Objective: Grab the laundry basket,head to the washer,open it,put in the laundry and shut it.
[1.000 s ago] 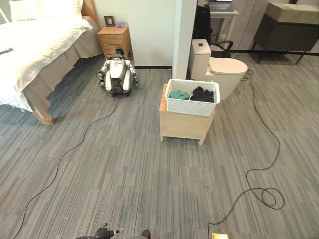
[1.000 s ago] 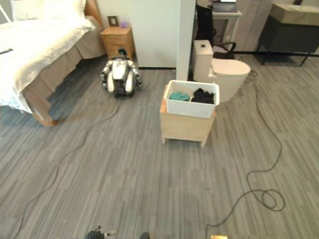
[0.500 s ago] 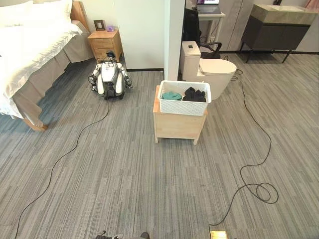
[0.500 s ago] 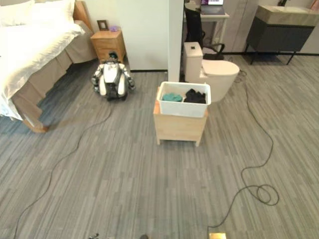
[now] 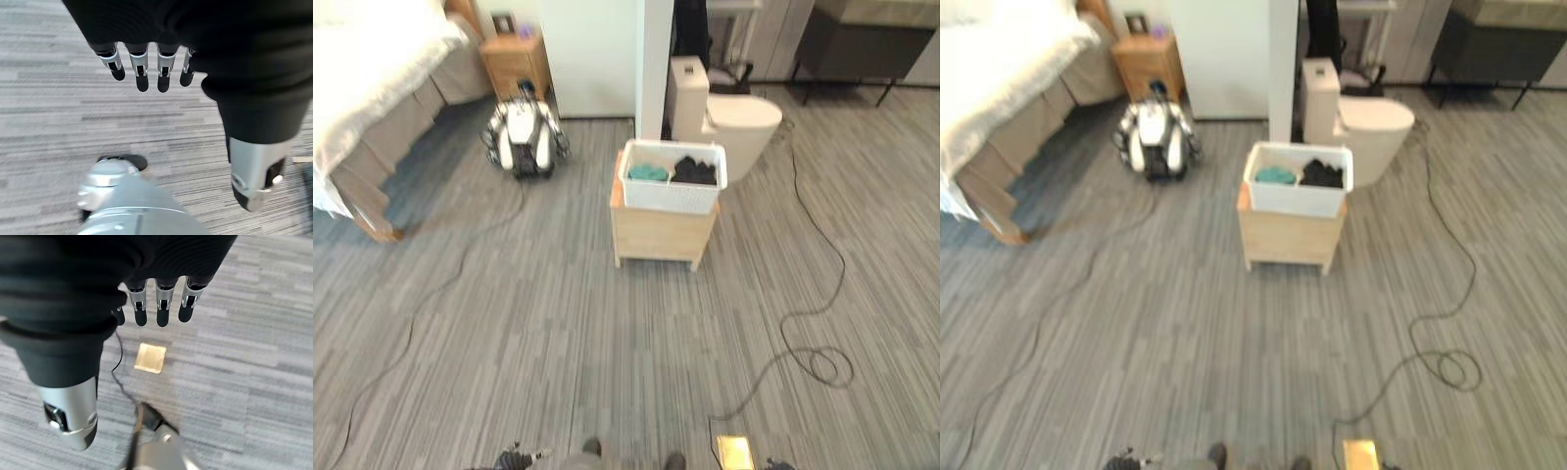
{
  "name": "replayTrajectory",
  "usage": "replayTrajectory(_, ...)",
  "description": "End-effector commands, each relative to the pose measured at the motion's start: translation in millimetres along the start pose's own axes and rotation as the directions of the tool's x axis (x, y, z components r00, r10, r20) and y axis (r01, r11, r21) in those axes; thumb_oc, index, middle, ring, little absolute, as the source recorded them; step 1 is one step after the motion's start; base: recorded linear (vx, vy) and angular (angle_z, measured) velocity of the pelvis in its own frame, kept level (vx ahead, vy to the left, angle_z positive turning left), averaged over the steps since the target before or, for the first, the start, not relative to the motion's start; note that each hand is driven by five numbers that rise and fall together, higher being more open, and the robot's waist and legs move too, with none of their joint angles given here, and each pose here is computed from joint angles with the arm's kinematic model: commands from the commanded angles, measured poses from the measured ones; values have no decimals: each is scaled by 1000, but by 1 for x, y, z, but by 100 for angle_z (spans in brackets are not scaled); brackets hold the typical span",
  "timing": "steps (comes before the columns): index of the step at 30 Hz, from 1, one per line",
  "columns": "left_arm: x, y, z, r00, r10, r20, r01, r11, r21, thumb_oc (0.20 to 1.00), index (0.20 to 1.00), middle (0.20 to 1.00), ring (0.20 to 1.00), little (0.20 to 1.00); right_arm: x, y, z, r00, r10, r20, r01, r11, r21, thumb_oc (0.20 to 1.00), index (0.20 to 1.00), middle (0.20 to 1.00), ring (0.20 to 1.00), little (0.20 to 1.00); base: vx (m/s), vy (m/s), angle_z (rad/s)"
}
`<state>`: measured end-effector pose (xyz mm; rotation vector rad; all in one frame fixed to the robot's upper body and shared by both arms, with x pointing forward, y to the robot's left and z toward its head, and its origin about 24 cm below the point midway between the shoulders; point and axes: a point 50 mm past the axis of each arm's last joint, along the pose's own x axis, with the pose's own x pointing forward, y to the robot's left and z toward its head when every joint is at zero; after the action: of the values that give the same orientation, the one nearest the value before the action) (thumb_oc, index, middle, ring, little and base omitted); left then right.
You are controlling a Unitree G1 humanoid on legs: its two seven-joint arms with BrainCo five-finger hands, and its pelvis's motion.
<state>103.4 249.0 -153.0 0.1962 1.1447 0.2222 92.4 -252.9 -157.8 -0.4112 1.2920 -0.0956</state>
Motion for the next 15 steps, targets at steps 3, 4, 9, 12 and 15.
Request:
replayTrajectory(3,1,7,8,999,19,36,-19,1000,-4,1000,1000,1000,1000,1000,1,-17,11,998,-49,32,50,998,-28,1000,1000,1000,1000,1000,68,-39,-20)
replayTrajectory(4,1,6,6,999,17,35,-17,1000,-9,1000,1000,1000,1000,1000,1,-19,12,998,-53,32,54,998,-36,1000,1000,1000,1000,1000,173,64,-19)
replayTrajectory(9,-1,1,-10,1000,4,-21,-5,1000,-22,1000,1000,1000,1000,1000,1,-20,21,997,-55,54,58,996,-62,1000,1000,1000,1000,1000,279,128,-17)
replayTrajectory(12,-3,2,-21,998,9,-56,-11,999,-39,1000,1000,1000,1000,1000,2,-15,23,998,-40,56,43,998,-54,1000,1000,1000,1000,1000,426,164,-36)
replayTrajectory(15,-3,8,-22,998,26,-60,-29,998,-53,1000,1000,1000,1000,1000,1,-7,23,999,-18,50,20,999,-32,1000,1000,1000,1000,1000,536,241,-48)
